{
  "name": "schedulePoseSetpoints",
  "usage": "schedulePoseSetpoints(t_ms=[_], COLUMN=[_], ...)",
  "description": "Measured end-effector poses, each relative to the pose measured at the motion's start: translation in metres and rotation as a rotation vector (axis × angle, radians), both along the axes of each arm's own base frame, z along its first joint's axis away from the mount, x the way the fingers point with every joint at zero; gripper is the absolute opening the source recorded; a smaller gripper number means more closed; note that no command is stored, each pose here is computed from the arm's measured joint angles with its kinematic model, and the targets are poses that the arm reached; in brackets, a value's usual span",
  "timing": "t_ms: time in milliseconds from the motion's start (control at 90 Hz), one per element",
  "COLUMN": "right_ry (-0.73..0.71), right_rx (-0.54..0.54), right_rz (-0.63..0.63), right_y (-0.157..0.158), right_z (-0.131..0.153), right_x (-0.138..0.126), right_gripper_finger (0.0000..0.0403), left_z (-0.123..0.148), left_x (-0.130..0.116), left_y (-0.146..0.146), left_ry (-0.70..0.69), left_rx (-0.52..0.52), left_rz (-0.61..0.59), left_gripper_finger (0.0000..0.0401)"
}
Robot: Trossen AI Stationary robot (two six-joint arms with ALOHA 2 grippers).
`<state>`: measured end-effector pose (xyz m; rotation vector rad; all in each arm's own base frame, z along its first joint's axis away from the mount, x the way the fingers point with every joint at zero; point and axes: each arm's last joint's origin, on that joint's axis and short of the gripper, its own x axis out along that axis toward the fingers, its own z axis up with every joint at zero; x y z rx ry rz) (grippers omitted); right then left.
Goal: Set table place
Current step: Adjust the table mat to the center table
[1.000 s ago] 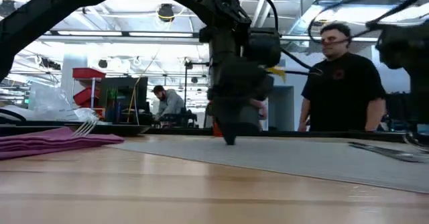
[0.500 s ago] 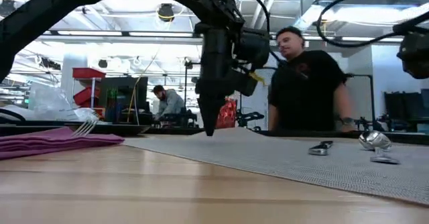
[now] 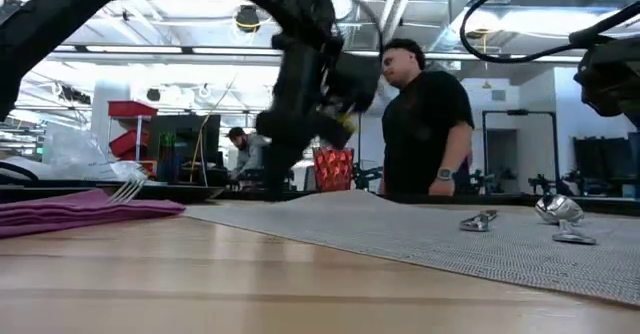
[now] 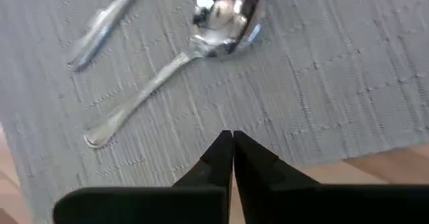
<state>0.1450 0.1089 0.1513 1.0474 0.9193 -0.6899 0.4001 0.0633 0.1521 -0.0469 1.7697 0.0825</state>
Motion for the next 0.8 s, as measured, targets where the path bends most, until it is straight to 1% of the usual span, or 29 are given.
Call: schedulePoseSetpoints(t_ms=[56,156,222,311,433,544,700,800], right_ry=[0.002,0.019,0.056,0.091,0.14,0.149,0.163,0.189], right_rx=[-0.003,-0.003,0.0,-0.006,-0.01,-0.02,-0.05,-0.071], right_rz=[0.002,-0.001,-0.015,-0.036,-0.056,-0.061,-0.045,-0.041], right_y=[0.0,-0.002,-0.003,-0.007,-0.015,-0.022,-0.03,-0.036], right_z=[0.0,-0.004,-0.01,-0.016,-0.021,-0.023,-0.023,-0.024], right_x=[0.0,-0.002,-0.005,-0.008,-0.006,-0.004,0.0,0.001], right_gripper_finger=[0.0,0.0,0.0,0.0,0.0,0.0,0.0,0.0], left_z=[-0.007,-0.019,-0.021,-0.022,-0.023,-0.025,-0.024,-0.024], left_x=[-0.005,-0.011,-0.01,-0.004,0.001,0.006,0.008,0.009], left_y=[-0.003,-0.01,-0.017,-0.033,-0.048,-0.067,-0.09,-0.105], left_ry=[0.009,0.024,0.016,-0.029,-0.066,-0.105,-0.115,-0.127], left_rx=[-0.006,-0.049,-0.073,-0.113,-0.197,-0.279,-0.402,-0.438], left_rz=[0.004,0.027,0.039,0.038,0.062,0.065,0.07,0.048], left_gripper_finger=[0.0,0.0,0.0,0.0,0.0,0.0,0.0,0.0])
